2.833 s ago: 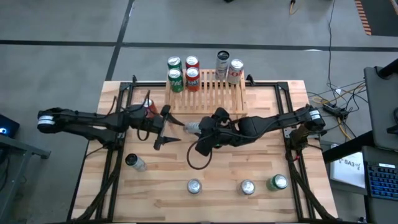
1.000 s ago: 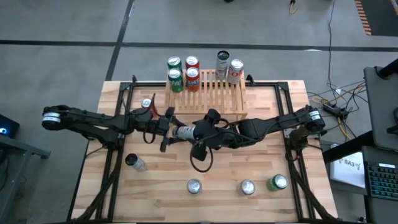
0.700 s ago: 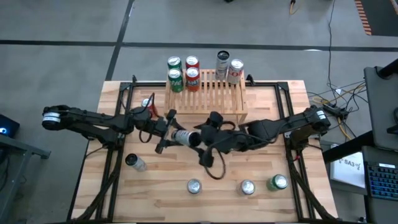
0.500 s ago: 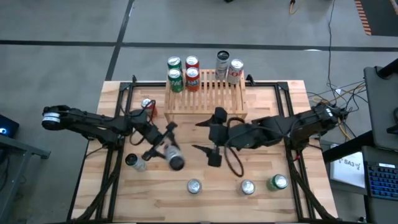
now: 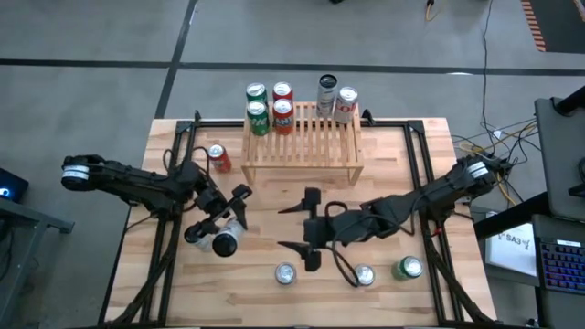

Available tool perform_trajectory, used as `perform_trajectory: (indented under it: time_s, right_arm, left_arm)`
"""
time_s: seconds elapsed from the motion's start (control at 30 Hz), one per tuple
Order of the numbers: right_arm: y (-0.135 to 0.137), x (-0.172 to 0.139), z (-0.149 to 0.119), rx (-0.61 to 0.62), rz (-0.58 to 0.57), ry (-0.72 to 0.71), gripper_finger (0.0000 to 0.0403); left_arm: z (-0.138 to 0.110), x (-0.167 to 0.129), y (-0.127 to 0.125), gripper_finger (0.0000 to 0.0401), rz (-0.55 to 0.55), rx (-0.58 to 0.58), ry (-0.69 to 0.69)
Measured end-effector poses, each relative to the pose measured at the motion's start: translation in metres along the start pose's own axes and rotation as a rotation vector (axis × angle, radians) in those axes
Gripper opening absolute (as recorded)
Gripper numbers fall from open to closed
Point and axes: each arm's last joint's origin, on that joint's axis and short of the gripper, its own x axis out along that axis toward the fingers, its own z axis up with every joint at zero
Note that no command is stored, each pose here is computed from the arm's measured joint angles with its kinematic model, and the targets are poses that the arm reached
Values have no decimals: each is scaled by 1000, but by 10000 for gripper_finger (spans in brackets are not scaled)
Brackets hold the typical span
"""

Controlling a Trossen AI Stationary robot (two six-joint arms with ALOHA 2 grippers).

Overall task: Place canned beverage on shelf
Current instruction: Put the white yellow soda can on the shelf

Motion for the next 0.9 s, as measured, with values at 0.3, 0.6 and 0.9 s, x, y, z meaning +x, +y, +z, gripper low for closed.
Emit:
perform_trajectory:
  time_s: [0.3,0.6,0.9]
  right_arm:
    - [7,13,-43,-30,-22,-181,327]
    - [-28,13,-42,116,-421,-260,327]
    - [-33,20,-33,-22,-190,-263,327]
  left_arm:
    - [-4,-3,-4,238,2,-44,-6]
    - [-5,-3,-4,238,31,-76,-6]
    - [-6,-3,-2,238,108,-50,-5]
